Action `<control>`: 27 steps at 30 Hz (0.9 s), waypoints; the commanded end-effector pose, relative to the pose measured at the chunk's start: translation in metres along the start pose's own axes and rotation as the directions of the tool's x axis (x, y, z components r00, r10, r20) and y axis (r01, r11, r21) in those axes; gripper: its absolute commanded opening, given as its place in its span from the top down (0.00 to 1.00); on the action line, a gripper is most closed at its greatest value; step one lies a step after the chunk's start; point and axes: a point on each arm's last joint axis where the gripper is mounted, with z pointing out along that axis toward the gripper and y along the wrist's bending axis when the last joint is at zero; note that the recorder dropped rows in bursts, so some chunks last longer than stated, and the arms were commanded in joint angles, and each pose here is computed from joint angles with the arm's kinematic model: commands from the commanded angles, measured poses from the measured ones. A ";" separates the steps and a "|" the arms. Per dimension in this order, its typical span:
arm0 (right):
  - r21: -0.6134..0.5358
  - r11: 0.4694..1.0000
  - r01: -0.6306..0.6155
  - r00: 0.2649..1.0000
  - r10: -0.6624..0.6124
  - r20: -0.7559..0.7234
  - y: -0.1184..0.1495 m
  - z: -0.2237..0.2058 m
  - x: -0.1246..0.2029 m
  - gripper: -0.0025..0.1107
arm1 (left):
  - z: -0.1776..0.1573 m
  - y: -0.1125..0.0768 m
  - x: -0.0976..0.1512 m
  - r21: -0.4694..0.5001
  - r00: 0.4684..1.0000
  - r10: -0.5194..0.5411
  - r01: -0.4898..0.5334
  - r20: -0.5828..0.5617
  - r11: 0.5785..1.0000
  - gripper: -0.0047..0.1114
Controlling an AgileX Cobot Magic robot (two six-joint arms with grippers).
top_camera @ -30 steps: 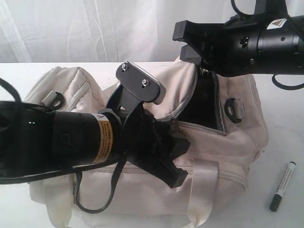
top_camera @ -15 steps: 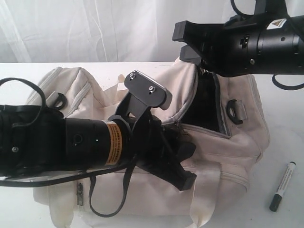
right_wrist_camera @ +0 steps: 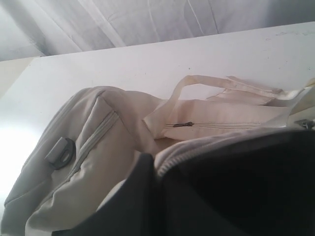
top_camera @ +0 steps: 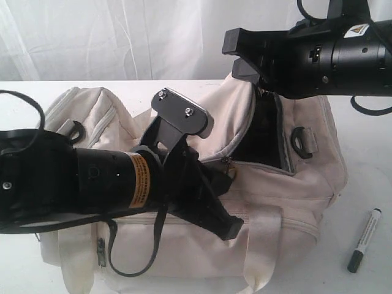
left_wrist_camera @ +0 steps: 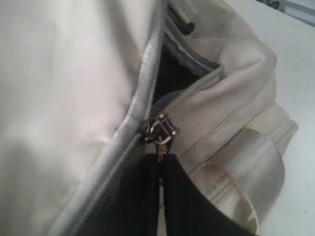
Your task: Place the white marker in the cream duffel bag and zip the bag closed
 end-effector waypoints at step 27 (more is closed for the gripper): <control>0.149 0.981 0.127 0.985 -0.143 0.101 -0.031 -0.009 -0.024 0.98 | -0.101 0.017 0.007 -0.178 0.994 -0.105 0.107 0.021 0.978 0.96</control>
